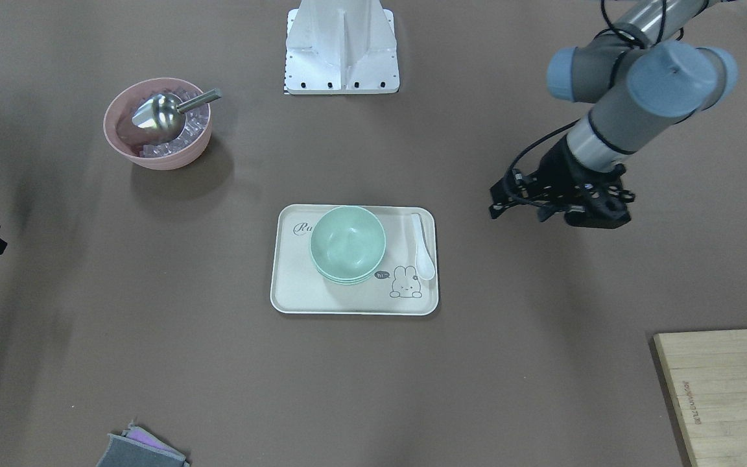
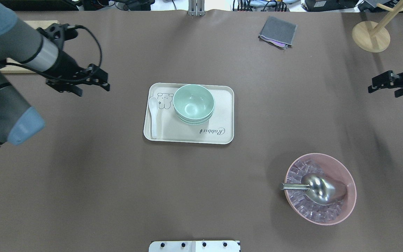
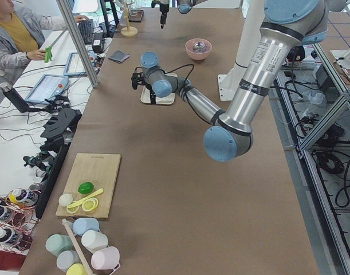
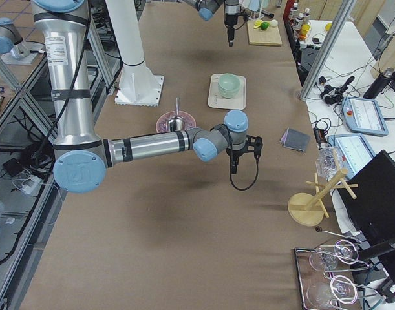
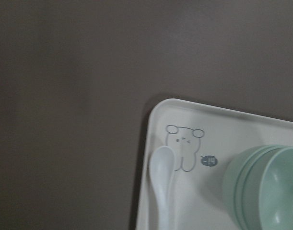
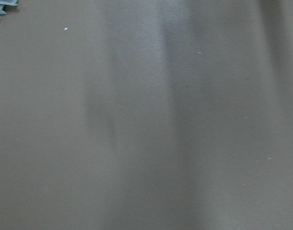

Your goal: Stack green bowls together

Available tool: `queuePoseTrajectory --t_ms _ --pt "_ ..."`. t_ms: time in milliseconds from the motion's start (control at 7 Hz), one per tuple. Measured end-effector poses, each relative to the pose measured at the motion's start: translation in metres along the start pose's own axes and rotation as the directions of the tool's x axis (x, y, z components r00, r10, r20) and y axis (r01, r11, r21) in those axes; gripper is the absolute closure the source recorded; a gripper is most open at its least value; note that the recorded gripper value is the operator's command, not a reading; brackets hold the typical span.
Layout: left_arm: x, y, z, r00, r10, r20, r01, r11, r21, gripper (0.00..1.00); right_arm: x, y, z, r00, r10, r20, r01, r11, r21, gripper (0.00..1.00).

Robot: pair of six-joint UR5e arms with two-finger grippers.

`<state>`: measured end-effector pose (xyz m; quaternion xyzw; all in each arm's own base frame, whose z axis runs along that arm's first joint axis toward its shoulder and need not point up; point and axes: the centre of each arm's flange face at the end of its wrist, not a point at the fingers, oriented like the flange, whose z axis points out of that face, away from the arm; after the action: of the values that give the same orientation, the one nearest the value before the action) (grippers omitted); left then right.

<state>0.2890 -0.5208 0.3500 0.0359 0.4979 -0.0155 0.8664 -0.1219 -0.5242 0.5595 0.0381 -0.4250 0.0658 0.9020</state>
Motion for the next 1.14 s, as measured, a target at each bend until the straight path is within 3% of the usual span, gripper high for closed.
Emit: queuePoseTrajectory --t_ms 143,429,714,1143 --pt "-0.074 0.015 -0.019 0.994 0.088 0.059 -0.089 0.996 0.004 0.02 0.04 0.0 -0.008 0.999 -0.032 -0.005 0.032 0.999 -0.003 0.0" --pt "-0.207 0.05 -0.051 0.954 0.256 0.156 -0.253 0.967 -0.038 0.02 0.112 0.002 -0.016 0.995 -0.098 -0.024 0.098 0.995 -0.009 0.0" --pt "-0.294 0.077 -0.076 0.93 0.318 0.186 -0.309 0.948 -0.076 0.02 0.161 0.003 -0.013 0.988 -0.149 -0.04 0.149 0.989 -0.025 0.0" --pt "-0.406 0.089 -0.105 0.903 0.373 0.211 -0.361 0.928 -0.093 0.02 0.199 -0.005 -0.021 0.985 -0.169 -0.046 0.167 0.985 -0.052 0.0"
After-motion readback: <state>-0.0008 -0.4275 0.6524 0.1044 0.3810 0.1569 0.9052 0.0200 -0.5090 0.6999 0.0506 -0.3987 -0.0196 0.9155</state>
